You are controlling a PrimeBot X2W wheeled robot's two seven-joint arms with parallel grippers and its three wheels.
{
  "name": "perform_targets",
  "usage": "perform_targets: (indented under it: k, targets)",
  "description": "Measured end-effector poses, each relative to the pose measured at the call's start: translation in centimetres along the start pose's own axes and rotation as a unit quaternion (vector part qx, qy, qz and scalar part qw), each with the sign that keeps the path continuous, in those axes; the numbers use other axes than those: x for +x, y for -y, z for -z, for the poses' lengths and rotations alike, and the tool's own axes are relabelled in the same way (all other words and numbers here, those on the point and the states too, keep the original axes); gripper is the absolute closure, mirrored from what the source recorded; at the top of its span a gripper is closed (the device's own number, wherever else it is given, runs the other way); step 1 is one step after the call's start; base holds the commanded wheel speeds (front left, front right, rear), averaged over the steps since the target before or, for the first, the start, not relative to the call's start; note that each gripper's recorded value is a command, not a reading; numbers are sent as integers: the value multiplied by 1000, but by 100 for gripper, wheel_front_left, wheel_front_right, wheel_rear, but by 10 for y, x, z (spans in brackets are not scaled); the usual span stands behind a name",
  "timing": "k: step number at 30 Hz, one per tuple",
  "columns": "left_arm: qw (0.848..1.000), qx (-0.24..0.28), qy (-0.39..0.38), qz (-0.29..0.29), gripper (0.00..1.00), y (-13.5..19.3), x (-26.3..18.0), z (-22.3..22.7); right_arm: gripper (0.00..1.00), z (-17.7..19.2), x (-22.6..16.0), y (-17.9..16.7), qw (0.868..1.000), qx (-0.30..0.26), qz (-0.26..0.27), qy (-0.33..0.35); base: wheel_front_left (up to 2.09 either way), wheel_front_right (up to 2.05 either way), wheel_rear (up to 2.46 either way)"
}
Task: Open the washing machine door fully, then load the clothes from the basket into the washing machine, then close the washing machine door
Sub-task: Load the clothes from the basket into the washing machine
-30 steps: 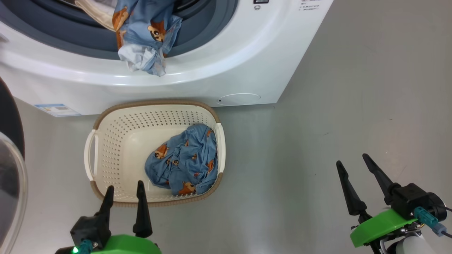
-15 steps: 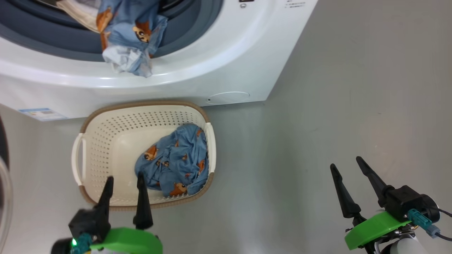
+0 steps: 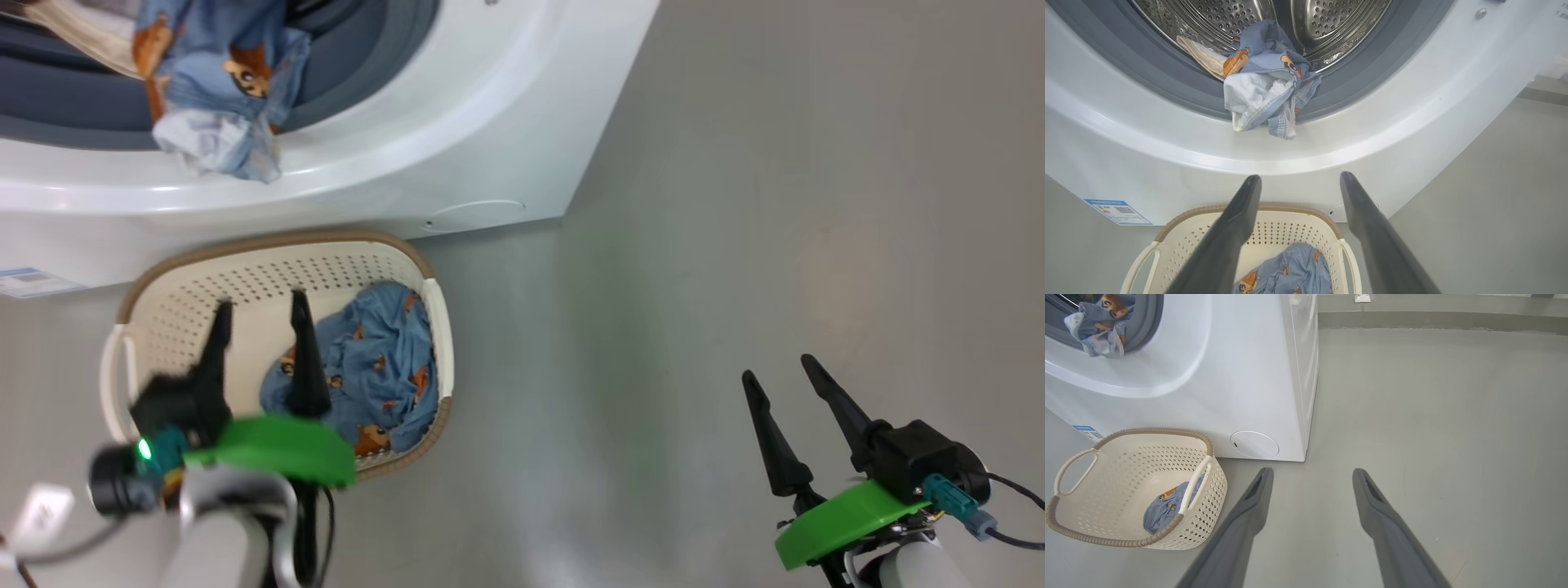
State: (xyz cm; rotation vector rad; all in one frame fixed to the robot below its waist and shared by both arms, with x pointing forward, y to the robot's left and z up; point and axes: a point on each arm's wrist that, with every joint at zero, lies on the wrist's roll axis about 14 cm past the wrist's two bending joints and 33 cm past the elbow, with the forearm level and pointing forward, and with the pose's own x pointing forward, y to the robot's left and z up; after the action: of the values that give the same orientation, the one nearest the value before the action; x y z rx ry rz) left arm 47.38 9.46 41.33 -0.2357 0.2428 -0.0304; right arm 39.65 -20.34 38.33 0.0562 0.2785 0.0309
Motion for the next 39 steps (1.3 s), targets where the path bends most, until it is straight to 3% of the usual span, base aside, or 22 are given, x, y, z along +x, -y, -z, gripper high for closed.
perform_targets:
  k: [19, 30, 39]
  targets:
    - [999, 43, 24, 19, 0, 20, 116, -32, 0, 11, -5, 17, 999, 6, 34, -19, 0, 0, 0]
    - [997, 61, -43, 14, 0, 26, 148, -25, 0, 10, -7, 15, 999, 5, 27, -19, 0, 0, 0]
    - [991, 36, -118, 41, 0, 49, 151, -2, 0, 6, -11, 15, 1000, -4, 22, -16, 0, 0, 0]
